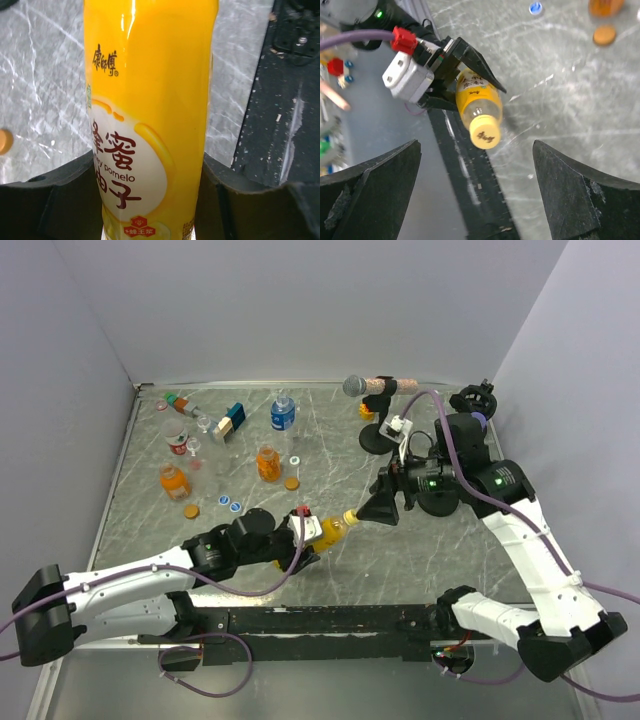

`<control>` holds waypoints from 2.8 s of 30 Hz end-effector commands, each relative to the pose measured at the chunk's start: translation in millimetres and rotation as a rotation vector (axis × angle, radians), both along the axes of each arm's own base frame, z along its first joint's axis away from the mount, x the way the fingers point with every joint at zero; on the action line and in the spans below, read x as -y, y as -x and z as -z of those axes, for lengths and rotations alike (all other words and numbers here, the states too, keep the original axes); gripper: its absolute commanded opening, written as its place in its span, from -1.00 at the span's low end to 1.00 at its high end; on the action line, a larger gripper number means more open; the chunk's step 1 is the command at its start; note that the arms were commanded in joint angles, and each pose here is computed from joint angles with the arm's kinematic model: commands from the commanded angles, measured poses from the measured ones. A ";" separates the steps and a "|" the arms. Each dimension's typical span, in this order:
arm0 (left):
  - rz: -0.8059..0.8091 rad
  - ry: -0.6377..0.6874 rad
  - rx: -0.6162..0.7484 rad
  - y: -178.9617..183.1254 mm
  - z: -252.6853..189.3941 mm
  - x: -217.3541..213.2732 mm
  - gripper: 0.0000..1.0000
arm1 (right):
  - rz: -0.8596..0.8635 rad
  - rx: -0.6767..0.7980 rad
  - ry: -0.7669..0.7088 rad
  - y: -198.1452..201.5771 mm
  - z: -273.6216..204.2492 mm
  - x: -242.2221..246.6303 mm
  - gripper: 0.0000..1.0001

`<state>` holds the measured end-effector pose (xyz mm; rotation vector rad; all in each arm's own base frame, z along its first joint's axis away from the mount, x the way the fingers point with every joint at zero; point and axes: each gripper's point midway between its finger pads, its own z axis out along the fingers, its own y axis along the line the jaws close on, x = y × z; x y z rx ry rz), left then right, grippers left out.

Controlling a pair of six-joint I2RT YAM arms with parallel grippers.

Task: Unscrew the bottle caps
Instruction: Unscrew the bottle cap from the plastic bottle.

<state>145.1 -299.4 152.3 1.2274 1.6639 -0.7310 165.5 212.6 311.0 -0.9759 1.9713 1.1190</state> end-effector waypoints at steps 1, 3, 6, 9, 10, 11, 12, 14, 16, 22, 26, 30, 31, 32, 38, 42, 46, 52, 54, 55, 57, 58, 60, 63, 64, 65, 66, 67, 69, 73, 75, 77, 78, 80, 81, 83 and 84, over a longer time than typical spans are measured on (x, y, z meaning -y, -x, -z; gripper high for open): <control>-0.056 0.152 0.069 -19.8 -54.5 24.5 -0.52 | 0.133 -0.178 0.049 -3.5 13.6 6.2 0.98; -0.062 0.147 0.069 -23.0 -53.6 28.2 -0.52 | 0.127 -0.215 0.072 -4.7 21.1 5.6 0.93; -0.066 0.149 0.068 -25.6 -55.0 32.7 -0.52 | 0.117 -0.269 0.102 -8.1 33.7 3.0 0.79; -0.062 0.153 0.067 -26.3 -55.6 35.9 -0.52 | 0.110 -0.310 0.128 -10.7 44.3 -0.4 0.64; -0.062 0.151 0.066 -26.4 -55.0 36.1 -0.52 | 0.105 -0.316 0.133 -10.5 45.9 -1.8 0.60; -0.060 0.152 0.066 -26.6 -54.8 37.0 -0.52 | 0.101 -0.322 0.137 -10.4 47.3 -3.0 0.52; -0.060 0.149 0.065 -26.8 -54.1 37.3 -0.52 | 0.096 -0.323 0.139 -10.3 47.4 -4.2 0.48; -0.059 0.149 0.064 -26.7 -53.9 37.7 -0.52 | 0.086 -0.325 0.136 -9.3 46.4 -6.3 0.33; -0.060 0.145 0.062 -27.0 -52.1 37.7 -0.52 | 0.064 -0.304 0.135 -9.5 45.3 -7.2 0.12; -0.067 0.138 0.065 -27.6 -51.6 35.8 -0.52 | 0.031 -0.306 0.128 -6.6 43.8 -9.5 -0.39; -0.060 0.146 0.075 -25.4 -53.9 32.7 -0.52 | -0.017 -0.255 0.127 -4.3 37.2 -10.4 -0.66; 0.025 0.156 0.099 -11.4 -54.0 30.6 -0.50 | -0.168 -0.083 0.128 3.5 25.3 -14.9 -0.78; 0.048 0.157 0.106 -8.0 -53.6 30.0 -0.49 | -0.230 -0.024 0.122 7.3 22.1 -15.0 -0.80; 0.079 0.158 0.111 -3.0 -53.8 29.6 -0.49 | -0.300 0.030 0.104 13.6 17.1 -18.3 -0.81; 0.155 0.161 0.134 10.7 -50.7 23.0 -0.48 | -0.699 0.581 0.153 39.9 22.2 -16.3 -0.78; 0.151 0.171 0.132 12.4 -53.5 18.8 -0.48 | -0.699 0.747 0.171 23.8 12.9 -20.9 -0.75; 0.143 0.178 0.136 12.3 -53.2 16.0 -0.49 | -0.681 0.692 0.190 17.3 13.8 -24.2 -0.69; 0.137 0.178 0.131 12.1 -51.4 15.3 -0.48 | -0.505 0.568 0.159 8.7 -0.3 -31.3 0.31; 0.127 0.178 0.127 11.3 -50.8 14.5 -0.48 | -0.459 0.520 0.131 12.0 -15.8 -31.1 0.55; 0.119 0.179 0.127 10.4 -51.3 13.7 -0.48 | -0.438 0.491 0.106 14.7 -25.4 -30.9 0.62; 0.099 0.178 0.124 8.0 -51.8 12.3 -0.48 | -0.386 0.390 0.041 23.2 -41.5 -29.7 0.79; 0.082 0.177 0.120 5.7 -52.5 11.5 -0.49 | -0.352 0.341 0.010 24.7 -47.0 -28.0 0.90; 0.042 0.168 0.111 -0.4 -54.9 10.8 -0.49 | -0.201 0.171 -0.028 18.6 -45.1 -24.0 0.98; 0.011 0.167 0.093 -5.1 -57.7 12.4 -0.49 | 0.038 -0.027 -0.014 3.0 -23.8 -9.6 0.98; 0.000 0.165 0.087 -6.8 -57.5 12.8 -0.49 | 0.073 -0.085 -0.004 3.3 -15.7 -6.1 0.98; -0.003 0.163 0.087 -7.9 -57.2 13.8 -0.49 | 0.089 -0.128 0.012 5.1 -8.7 -3.6 0.98; -0.011 0.161 0.088 -10.0 -56.7 14.7 -0.50 | 0.093 -0.156 0.017 5.6 -4.3 -2.3 0.98; -0.014 0.162 0.089 -11.4 -58.0 16.4 -0.49 | 0.090 -0.169 0.022 6.6 -1.0 -1.8 0.98; -0.017 0.156 0.087 -14.2 -58.3 20.1 -0.50 | 0.103 -0.175 0.032 4.2 3.5 -1.1 0.98; -0.023 0.148 0.079 -18.7 -59.2 27.1 -0.50 | 0.102 -0.215 0.075 -3.5 16.5 -2.9 0.98; -0.028 0.151 0.079 -20.5 -60.0 28.8 -0.50 | 0.103 -0.242 0.108 -7.8 25.6 -3.2 0.91; -0.031 0.153 0.077 -21.3 -59.6 29.9 -0.50 | 0.102 -0.278 0.132 -10.2 30.8 -3.9 0.79; -0.033 0.152 0.076 -21.8 -59.1 30.6 -0.50 | 0.079 -0.271 0.141 -9.3 33.1 -4.0 0.73; -0.031 0.149 0.074 -22.1 -58.0 31.5 -0.50 | 0.061 -0.286 0.148 -6.8 35.7 -5.7 0.61; -0.033 0.147 0.071 -22.4 -56.9 31.7 -0.50 | 0.052 -0.286 0.147 -5.8 36.2 -6.6 0.55; -0.033 0.147 0.071 -22.6 -57.1 32.0 -0.50 | 0.045 -0.286 0.145 -4.8 36.2 -7.8 0.38; -0.033 0.145 0.072 -22.7 -56.6 32.1 -0.50 | 0.040 -0.285 0.143 -4.1 35.7 -8.7 0.30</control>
